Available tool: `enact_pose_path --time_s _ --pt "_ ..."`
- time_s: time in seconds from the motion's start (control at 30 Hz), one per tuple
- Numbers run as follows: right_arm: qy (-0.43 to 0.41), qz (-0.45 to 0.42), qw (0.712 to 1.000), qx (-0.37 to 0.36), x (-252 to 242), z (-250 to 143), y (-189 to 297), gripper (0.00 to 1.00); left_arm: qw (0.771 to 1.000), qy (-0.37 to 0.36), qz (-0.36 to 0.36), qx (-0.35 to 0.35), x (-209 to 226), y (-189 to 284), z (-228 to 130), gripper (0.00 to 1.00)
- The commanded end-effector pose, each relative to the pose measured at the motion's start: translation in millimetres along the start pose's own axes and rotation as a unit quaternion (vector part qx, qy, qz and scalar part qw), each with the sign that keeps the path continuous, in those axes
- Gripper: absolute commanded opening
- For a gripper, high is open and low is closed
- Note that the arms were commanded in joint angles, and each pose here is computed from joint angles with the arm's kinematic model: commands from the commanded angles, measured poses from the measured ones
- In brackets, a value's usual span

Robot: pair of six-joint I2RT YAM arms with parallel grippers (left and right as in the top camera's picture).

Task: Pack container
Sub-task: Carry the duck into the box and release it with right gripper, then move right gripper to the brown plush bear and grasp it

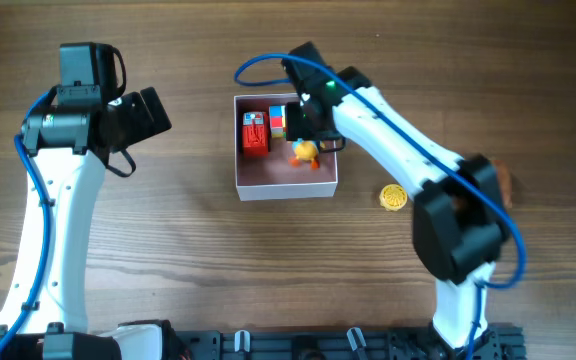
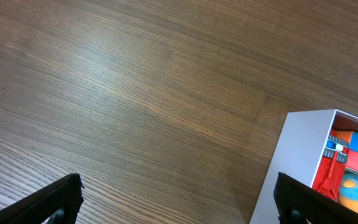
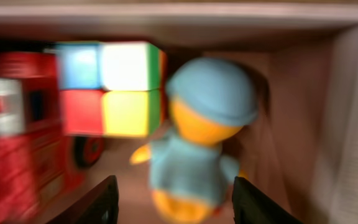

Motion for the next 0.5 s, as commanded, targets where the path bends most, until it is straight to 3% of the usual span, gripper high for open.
enact_pose_path --time_s 0.0,0.1,0.13,0.2,0.27,0.33,0.47 --pt "0.017 0.04 0.996 -0.078 3.7 15.0 79.0 0.59 1.0 0.007 0.003 0.006 1.7 -4.0 -1.0 1.0" --pt "-0.003 0.073 0.987 -0.141 -10.5 24.7 145.6 0.64 1.0 0.007 0.003 0.006 1.7 -4.0 -1.0 1.0" --pt "-0.032 0.075 0.983 -0.166 -29.7 27.4 175.7 0.69 1.0 0.007 0.003 0.006 1.7 -4.0 -1.0 1.0" --pt "-0.089 0.058 0.976 -0.191 -67.0 28.0 209.0 0.9 1.0 0.007 0.003 0.006 1.7 -4.0 -1.0 1.0" --pt "-0.153 0.023 0.968 -0.198 -124.7 22.8 237.8 0.99 1.0 0.007 0.003 0.006 1.7 -4.0 -1.0 1.0" --pt "-0.212 -0.027 0.96 -0.183 -181.1 10.4 251.9 1.0 1.0 0.007 0.003 0.006 1.7 -4.0 -1.0 1.0" --pt "-0.219 -0.078 0.965 -0.117 -252.6 -9.4 250.6 1.0 1.0 0.007 0.003 0.006 1.7 -4.0 -1.0 1.0"
Point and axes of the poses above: each gripper's point midway between its finger pads, its own y axis back along the fingers, its own x axis along the line the jaws close on, z = x × y, the point moved 5 cm from there along y, back along the fingers, and after that the axes turned 12 degrees about -y, right-handed, at the moved point
